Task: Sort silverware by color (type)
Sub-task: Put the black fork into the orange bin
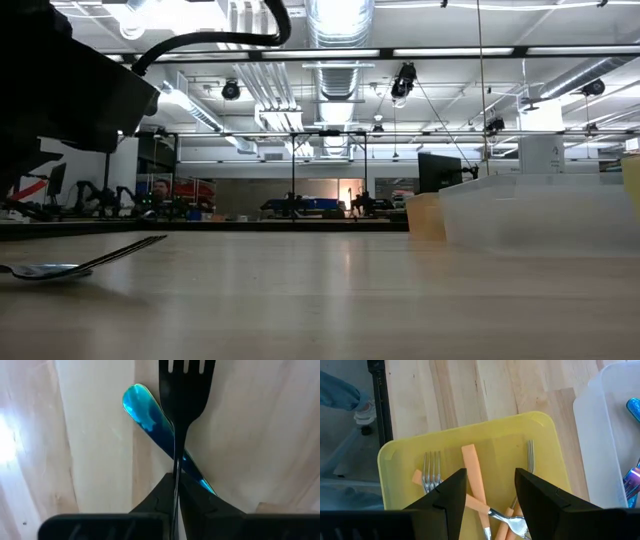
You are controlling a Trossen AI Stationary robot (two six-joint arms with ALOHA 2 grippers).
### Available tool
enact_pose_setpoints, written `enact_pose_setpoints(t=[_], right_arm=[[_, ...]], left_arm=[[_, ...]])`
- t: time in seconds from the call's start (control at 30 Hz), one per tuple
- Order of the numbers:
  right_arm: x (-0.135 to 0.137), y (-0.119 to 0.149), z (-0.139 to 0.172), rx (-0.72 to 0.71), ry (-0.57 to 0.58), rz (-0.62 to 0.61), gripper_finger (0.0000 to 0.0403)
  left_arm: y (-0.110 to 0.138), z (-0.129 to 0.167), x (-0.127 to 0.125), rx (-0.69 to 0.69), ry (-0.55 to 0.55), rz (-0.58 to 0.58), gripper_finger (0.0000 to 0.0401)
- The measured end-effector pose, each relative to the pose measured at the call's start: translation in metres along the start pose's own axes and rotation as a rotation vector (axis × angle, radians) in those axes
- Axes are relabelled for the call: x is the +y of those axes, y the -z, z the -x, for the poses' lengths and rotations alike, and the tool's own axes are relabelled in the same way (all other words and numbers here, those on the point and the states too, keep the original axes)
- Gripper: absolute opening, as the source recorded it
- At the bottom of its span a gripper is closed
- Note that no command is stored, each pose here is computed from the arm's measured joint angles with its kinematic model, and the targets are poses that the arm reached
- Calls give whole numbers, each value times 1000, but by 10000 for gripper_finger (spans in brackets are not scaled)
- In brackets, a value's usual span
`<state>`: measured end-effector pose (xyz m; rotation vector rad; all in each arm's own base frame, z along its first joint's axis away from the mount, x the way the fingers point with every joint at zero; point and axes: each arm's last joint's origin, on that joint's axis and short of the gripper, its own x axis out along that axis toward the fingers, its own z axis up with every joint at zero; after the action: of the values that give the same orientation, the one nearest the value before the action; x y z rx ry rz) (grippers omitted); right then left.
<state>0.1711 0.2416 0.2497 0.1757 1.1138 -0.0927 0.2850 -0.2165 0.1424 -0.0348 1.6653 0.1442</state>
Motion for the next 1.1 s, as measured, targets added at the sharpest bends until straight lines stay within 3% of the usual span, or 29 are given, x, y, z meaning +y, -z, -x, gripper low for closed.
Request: enact_pose_setpoints(t=[0.23,0.43,0.6,0.83,0.93,1.1], right_arm=[[0,0,0,0,1,2,157],[-1,-2,0,-77,34,-2,157],[0,-13,3,-390,128,-45,157],[3,-31,12,-904,259,-198,157],[4,-39,12,-961,254,-259,157],[7,-53,4,-968,276,-253,157]], left_arm=[[6,21,7,-18,-26,32,1],[6,44,11,-143,-63,161,1],[-5,63,10,-411,-136,421,0],[-23,107,10,-1022,-225,732,0],[-32,127,5,-1203,-213,771,0],[-53,142,-13,-1267,-205,659,0]])
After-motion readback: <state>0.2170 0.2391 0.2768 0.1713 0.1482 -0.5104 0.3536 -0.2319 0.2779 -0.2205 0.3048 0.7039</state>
